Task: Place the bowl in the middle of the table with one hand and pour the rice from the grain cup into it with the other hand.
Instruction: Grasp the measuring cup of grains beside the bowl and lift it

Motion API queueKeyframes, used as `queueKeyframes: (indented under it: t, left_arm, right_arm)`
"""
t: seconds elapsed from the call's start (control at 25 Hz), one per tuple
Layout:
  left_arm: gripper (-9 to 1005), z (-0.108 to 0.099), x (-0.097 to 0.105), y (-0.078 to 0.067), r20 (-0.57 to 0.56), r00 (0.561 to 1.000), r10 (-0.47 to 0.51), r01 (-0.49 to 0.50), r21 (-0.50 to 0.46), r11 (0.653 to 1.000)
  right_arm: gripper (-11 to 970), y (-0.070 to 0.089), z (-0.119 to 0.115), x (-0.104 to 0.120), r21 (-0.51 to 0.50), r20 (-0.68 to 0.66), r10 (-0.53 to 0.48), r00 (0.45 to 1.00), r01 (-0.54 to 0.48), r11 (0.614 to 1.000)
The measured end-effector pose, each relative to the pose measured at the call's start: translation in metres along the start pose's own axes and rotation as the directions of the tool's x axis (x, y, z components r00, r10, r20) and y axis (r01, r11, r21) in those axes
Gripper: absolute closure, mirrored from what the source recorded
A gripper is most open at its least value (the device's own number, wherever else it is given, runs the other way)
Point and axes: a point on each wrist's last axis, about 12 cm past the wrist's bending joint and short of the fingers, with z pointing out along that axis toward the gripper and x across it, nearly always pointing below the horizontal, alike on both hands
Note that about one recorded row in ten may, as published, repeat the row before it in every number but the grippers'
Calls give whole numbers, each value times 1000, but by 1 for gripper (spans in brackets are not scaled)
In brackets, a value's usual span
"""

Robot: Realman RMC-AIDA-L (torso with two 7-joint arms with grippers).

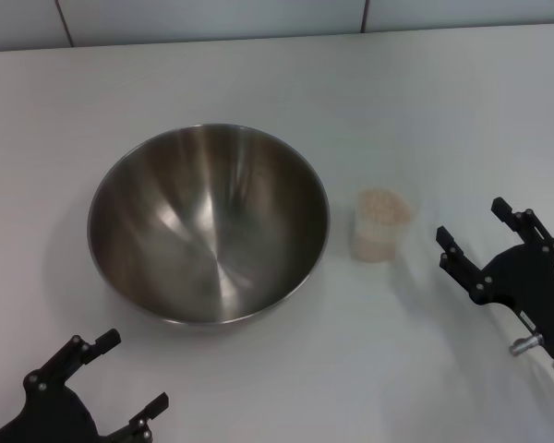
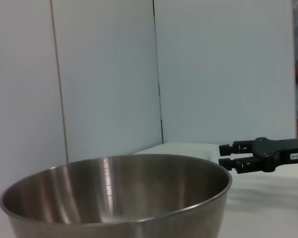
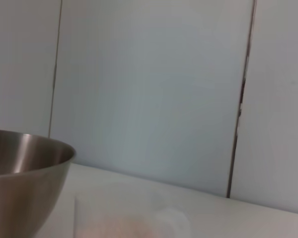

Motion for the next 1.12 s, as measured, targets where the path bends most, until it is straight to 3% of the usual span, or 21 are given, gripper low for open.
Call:
queueKeyframes:
  t: [1.12]
  left_arm:
    - [130, 3, -1, 4, 0, 1000, -13, 13, 9, 1000]
  right_arm:
    - [182, 0, 35, -5, -12, -28, 5, 1000, -6, 1000]
